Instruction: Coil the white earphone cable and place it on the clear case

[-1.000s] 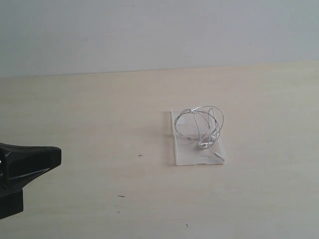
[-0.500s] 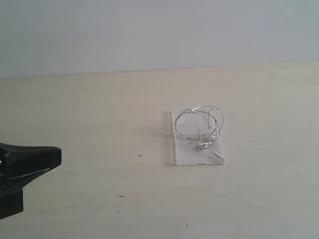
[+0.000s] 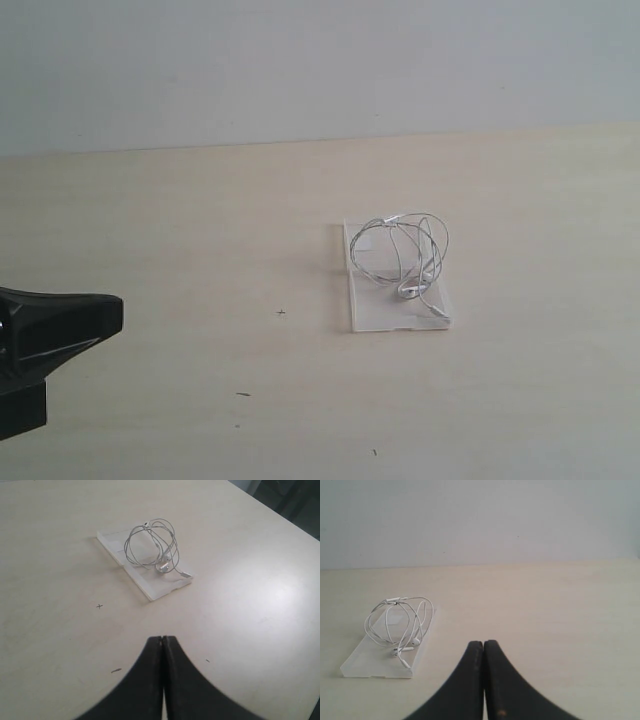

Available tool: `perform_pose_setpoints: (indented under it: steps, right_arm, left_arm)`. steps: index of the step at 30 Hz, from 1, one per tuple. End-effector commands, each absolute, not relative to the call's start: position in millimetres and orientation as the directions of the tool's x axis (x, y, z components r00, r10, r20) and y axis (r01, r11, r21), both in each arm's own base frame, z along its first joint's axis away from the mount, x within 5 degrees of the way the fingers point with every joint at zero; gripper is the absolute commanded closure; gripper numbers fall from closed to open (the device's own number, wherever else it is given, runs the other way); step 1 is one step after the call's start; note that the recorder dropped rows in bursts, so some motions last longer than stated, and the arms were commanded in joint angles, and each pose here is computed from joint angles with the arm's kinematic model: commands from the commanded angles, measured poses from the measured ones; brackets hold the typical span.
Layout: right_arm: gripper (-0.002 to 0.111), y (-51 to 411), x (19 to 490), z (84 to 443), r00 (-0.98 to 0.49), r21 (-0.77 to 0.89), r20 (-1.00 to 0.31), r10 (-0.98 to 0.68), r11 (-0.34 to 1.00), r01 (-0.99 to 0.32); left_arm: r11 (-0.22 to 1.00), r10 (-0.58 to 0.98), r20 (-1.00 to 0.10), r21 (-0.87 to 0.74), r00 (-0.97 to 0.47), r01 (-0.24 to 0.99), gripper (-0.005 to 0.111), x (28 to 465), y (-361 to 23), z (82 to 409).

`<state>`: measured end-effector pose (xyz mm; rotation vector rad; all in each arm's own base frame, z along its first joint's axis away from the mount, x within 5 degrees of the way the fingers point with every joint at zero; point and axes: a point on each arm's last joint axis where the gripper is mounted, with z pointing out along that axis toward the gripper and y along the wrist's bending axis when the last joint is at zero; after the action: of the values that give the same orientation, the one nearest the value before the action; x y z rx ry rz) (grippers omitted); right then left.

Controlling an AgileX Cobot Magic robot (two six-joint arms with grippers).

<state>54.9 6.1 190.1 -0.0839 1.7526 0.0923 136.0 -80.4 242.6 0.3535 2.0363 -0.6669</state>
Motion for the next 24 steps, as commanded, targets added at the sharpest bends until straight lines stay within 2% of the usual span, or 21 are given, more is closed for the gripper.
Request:
perform_pose_setpoints:
  steps: [1,7,10,12,15,18,21,24]
  right_arm:
    - [0.108,6,55,190,-0.172,0.008,-0.985,-0.010,0.995,-0.103]
    - [0.108,6,55,190,-0.171,0.006,-0.985,-0.012,0.995,-0.104]
    - [0.108,6,55,190,-0.171,0.006,-0.985,-0.012,0.995,-0.104]
    - [0.108,6,55,190,-0.171,0.006,-0.985,-0.012,0.995,-0.104]
    - [0.108,6,55,190,-0.171,0.006,-0.985,-0.012,0.995,-0.104]
    - [0.108,6,55,190,-0.171,0.006,-0.985,-0.012,0.995,-0.104]
    - [0.108,6,55,190,-0.171,0.006,-0.985,-0.012,0.995,-0.104]
    - [0.108,6,55,190,-0.171,0.006,-0.985,-0.012,0.995,-0.104]
  left_arm:
    - [0.812,-0.012,-0.849,-0.316,-0.528,0.490,0.107,136,-80,241]
    - [0.812,-0.003,-0.853,-0.306,-0.522,0.496,0.107,136,-80,241]
    - [0.831,0.052,-0.907,-0.193,-0.417,0.522,0.107,133,-74,250]
    - [0.832,0.030,-0.943,-0.160,-0.331,0.531,0.107,122,-68,263]
    - [0.872,-0.057,-0.985,-0.130,-0.165,0.472,0.107,103,-51,287]
    - [0.887,-0.221,-0.975,-0.209,-0.018,0.412,0.107,81,-36,309]
    - [0.885,-0.320,-0.940,-0.251,0.121,0.393,0.107,58,-24,331]
    - [0.832,-0.479,-0.850,-0.361,0.218,0.422,0.107,33,-13,356]
